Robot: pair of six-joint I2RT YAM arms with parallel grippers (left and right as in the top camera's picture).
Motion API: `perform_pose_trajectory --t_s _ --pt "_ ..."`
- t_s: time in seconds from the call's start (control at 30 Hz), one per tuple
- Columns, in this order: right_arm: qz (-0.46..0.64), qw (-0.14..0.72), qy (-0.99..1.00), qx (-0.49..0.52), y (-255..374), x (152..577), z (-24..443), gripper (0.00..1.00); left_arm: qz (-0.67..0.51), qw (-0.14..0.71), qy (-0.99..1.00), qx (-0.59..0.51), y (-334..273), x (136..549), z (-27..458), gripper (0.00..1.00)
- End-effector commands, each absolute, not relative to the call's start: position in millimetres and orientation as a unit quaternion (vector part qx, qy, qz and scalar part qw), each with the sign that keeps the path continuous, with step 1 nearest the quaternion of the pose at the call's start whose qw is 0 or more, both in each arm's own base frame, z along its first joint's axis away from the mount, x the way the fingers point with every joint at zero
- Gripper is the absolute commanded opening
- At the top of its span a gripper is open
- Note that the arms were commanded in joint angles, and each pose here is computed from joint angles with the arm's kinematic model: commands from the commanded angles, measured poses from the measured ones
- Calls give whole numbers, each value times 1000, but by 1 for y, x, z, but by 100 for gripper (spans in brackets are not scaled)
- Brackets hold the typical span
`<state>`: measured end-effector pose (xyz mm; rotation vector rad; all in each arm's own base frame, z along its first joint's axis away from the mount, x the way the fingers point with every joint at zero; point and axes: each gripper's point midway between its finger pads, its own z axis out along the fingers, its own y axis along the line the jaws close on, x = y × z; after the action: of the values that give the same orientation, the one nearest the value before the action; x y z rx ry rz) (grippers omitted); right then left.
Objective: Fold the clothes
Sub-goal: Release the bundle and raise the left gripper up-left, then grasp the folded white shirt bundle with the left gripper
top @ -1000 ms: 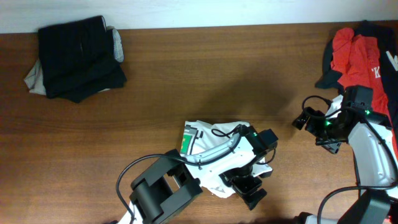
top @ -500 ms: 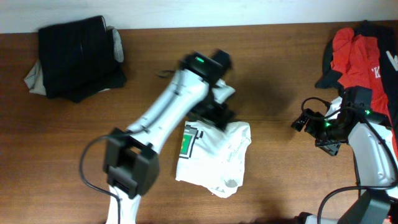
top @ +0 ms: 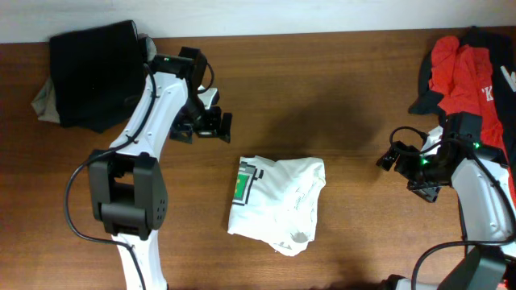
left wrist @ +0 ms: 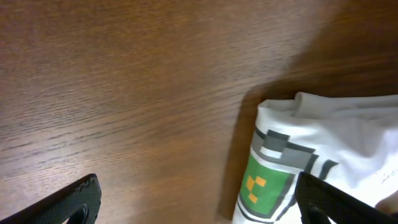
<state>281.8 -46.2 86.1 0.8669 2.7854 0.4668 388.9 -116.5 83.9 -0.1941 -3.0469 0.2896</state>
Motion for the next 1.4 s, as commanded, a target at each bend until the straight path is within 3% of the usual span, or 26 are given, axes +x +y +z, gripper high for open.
perform_pose_trajectory --t_s 0.0,0.23,0.43,0.7,0.9,1.1,1.27,1.37 --pt "163 93 938 291 -46 282 86 99 59 33 -997 -48 -95 393 72 99" --pt "163 93 938 291 -46 282 86 99 60 27 -998 20 -54 400 48 99" --pt "163 93 938 291 -46 282 86 99 65 46 -997 24 -53 387 32 99" --pt "163 93 938 291 -46 282 86 99 255 92 -961 -52 -114 345 14 99" --pt "163 93 938 291 -46 282 86 99 271 189 -940 -86 -154 273 -6 99" --pt "163 93 938 291 -46 282 86 99 277 161 -933 -167 -203 267 -12 97" --pt "163 93 938 291 -46 282 86 99 283 124 -934 -180 -209 282 -16 55" --pt "163 93 938 291 -46 282 86 99 284 114 -935 -181 -212 286 -17 35"
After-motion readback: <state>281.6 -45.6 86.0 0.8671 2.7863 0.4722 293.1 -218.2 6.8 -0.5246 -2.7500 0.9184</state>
